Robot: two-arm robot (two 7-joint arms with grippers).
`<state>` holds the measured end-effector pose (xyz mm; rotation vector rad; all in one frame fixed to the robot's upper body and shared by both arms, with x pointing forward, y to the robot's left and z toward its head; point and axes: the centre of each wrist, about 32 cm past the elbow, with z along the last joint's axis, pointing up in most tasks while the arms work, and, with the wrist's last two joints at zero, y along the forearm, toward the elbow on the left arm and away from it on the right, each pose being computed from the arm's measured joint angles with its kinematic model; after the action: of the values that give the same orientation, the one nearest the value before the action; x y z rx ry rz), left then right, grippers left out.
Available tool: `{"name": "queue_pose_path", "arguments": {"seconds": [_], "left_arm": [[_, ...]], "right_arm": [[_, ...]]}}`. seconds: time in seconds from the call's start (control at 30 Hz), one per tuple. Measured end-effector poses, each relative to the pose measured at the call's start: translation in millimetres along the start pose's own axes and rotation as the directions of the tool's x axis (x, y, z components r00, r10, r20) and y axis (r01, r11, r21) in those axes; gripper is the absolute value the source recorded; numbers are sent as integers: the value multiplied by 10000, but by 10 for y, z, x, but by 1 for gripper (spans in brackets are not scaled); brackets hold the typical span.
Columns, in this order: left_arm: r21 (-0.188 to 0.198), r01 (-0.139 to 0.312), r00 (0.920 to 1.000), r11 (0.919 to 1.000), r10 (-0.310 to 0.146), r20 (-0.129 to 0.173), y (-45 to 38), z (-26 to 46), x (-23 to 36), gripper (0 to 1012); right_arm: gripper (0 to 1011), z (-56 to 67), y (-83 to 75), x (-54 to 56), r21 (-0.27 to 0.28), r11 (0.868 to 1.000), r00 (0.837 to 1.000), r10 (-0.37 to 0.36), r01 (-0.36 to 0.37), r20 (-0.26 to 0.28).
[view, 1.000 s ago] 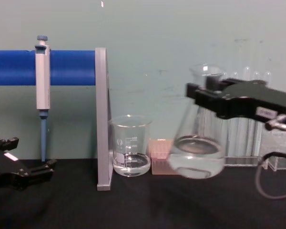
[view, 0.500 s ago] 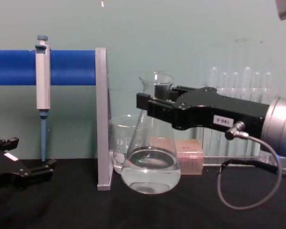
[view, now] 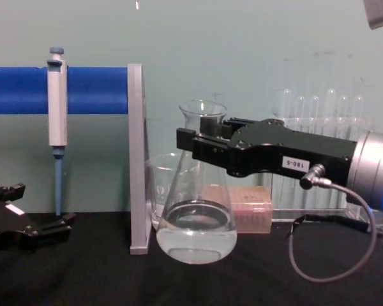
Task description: Grasp the erlenmeyer flask with one hand, shake it three times, then place it back.
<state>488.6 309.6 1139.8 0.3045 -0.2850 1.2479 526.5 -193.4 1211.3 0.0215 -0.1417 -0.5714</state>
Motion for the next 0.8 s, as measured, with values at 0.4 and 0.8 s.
{"name": "queue_pose_path", "arguments": {"seconds": [0.4, 0.8], "left_arm": [[0, -1, 10000, 10000, 1, 0, 0, 0, 0, 1001], [0, -1, 10000, 10000, 1, 0, 0, 0, 0, 1001]], "right_arm": [[450, -19, 11, 27, -31, 10000, 10000, 79, -80, -28], [449, -40, 16, 39, -110, 9999, 9999, 122, -123, -76]]}}
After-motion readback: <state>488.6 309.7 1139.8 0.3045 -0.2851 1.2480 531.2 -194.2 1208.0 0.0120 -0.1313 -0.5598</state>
